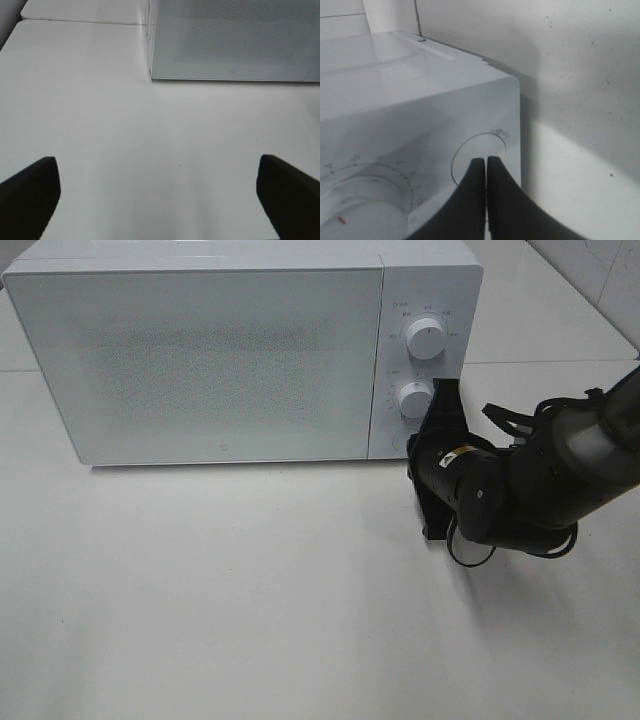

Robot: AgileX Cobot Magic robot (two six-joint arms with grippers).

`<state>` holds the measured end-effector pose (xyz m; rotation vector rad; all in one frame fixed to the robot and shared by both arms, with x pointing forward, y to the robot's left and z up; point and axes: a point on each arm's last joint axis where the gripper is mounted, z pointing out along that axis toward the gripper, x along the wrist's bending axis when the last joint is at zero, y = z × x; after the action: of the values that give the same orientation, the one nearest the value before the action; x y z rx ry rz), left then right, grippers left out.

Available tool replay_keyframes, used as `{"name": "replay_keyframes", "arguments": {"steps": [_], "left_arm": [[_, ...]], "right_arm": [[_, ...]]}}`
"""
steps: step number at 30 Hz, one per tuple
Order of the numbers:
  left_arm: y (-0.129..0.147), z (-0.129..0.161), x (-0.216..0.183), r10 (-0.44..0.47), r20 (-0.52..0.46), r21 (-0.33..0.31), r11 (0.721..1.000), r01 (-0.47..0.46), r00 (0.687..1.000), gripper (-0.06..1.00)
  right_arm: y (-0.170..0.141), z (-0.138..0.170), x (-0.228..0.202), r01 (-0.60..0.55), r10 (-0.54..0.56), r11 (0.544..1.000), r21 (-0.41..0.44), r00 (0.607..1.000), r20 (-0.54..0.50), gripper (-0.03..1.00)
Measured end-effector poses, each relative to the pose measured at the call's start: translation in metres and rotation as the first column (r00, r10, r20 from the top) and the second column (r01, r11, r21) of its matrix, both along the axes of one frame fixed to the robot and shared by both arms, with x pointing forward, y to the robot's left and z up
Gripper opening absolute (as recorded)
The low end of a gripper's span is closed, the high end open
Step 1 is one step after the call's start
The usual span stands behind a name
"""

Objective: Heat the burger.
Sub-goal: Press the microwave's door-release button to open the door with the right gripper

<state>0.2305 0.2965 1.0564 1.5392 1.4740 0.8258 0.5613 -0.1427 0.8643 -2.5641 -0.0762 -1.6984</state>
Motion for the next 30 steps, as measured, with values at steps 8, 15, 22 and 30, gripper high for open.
{"name": "replay_keyframes", "arguments": {"steps": [8, 15, 22, 30], "left_arm": [[0.000, 0.000, 0.000, 0.000, 0.000, 0.000, 1.000, 0.000, 1.000, 0.99], [0.000, 0.000, 0.000, 0.000, 0.000, 0.000, 1.000, 0.000, 1.000, 0.99], [0.000, 0.000, 0.000, 0.000, 0.000, 0.000, 1.000, 0.000, 1.000, 0.99], [0.000, 0.000, 0.000, 0.000, 0.000, 0.000, 1.000, 0.000, 1.000, 0.99]], "right_arm": [[0.003, -0.008, 0.011, 0.002, -0.002, 1.000, 0.000, 1.000, -0.001, 0.01], [0.005, -0.005, 0.015, 0.004, -0.004, 1.000, 0.006, 1.000, 0.016, 0.01], [0.004, -0.004, 0.015, 0.010, -0.010, 1.000, 0.003, 0.999, 0.050, 0.01], [0.005, -0.004, 0.014, 0.007, -0.006, 1.000, -0.007, 0.996, 0.085, 0.01]]}}
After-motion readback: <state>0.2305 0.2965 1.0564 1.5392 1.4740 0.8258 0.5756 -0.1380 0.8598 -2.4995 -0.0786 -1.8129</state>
